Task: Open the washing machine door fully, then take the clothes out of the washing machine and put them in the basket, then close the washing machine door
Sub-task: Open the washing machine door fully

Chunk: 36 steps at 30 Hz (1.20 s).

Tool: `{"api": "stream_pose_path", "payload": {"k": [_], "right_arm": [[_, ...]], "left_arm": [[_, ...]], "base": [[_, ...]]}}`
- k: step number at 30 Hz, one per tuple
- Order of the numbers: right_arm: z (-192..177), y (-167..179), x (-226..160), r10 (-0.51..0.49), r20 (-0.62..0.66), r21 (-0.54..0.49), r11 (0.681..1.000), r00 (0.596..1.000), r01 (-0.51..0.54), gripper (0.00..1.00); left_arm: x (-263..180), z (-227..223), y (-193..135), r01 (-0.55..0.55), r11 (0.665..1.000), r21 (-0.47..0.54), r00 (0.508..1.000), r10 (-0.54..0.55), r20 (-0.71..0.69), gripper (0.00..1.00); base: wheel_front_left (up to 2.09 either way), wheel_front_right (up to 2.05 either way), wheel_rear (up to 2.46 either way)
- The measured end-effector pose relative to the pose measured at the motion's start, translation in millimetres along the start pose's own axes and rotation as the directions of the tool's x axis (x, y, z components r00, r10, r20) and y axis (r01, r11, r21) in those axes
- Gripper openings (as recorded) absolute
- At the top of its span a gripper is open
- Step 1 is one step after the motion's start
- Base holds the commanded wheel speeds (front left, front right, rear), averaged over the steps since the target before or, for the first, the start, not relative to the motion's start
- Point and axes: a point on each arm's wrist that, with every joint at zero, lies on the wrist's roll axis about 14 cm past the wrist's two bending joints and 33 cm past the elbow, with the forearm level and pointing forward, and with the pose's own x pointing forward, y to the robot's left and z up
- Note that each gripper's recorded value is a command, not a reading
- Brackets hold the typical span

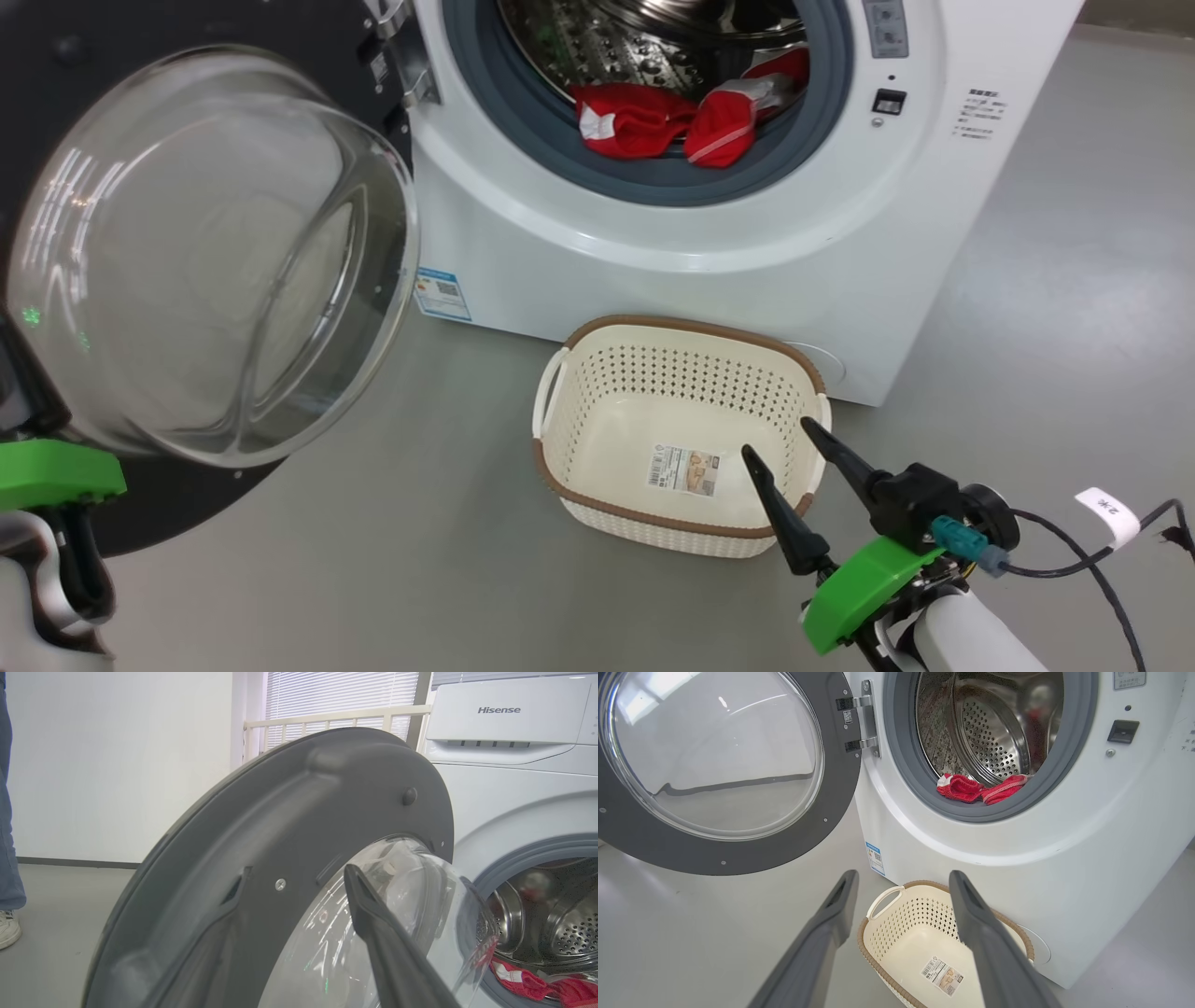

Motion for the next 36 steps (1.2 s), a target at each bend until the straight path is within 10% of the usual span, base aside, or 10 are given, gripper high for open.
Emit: {"api": "stream_pose_path", "payload": {"k": [20,36], "right_arm": [[53.2,-84.0,-36.4,-0.275,0.17,0.076,0.961,0.946,0.265,1.0],[83.2,-132.1,-98.0,-0.447,0.267,0.071,0.892,0.854,0.445,1.0]], "left_arm": [[-35.0,7.3,-170.2,0.473,0.871,-0.132,0.88,-0.473,0.033,1.0],[-86.0,-57.2,-226.2,0.619,0.755,-0.216,0.75,-0.65,-0.122,1.0]], "base": [[0.0,0.0,0.0],[0.0,0.0,0.0]]}}
